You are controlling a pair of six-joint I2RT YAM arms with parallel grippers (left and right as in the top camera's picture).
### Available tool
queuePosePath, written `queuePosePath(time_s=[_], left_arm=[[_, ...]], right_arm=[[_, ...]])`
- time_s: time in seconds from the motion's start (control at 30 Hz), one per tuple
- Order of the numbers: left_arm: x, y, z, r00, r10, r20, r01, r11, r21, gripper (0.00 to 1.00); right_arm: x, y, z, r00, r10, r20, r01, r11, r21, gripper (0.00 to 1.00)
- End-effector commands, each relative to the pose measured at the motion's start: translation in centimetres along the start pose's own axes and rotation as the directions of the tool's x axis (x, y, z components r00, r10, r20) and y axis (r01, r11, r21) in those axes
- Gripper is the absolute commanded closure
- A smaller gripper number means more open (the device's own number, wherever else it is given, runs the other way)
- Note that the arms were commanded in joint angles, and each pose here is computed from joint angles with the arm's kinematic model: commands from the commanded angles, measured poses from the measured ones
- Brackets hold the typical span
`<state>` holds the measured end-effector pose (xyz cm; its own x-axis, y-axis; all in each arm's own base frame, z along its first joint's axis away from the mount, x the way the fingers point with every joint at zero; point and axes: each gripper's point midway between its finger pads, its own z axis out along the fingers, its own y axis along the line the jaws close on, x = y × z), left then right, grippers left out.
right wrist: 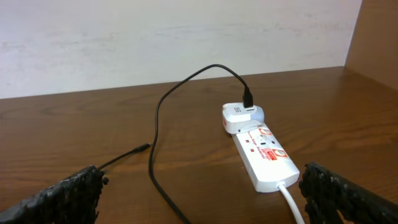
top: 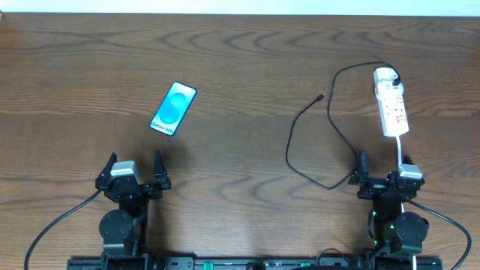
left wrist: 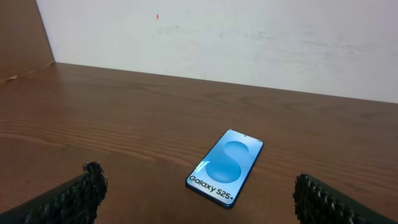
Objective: Plug charger to phone and switch on socket
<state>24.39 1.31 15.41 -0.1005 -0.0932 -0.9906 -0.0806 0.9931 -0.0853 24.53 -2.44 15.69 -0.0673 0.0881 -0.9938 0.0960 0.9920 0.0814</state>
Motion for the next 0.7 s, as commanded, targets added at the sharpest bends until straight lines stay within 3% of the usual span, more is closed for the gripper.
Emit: queuePosePath(time_s=[0.0, 0.67], left_arm=[[1.73, 0.23, 0.14, 0.999, 0.008, -0.047, -0.008, 1.0, -0.007, 0.02], [1.4, -0.14, 0.06, 0.999, -0.003, -0.043, 0.004, 1.0, 0.013, 0.02]], right_arm=[[0.04, 0.2, -0.03, 1.0, 0.009, 0.0, -0.009, 1.0, -0.008, 0.01], [0.04, 0.2, -0.03, 1.0, 0.009, 0.0, -0.009, 1.0, -0.008, 0.01]])
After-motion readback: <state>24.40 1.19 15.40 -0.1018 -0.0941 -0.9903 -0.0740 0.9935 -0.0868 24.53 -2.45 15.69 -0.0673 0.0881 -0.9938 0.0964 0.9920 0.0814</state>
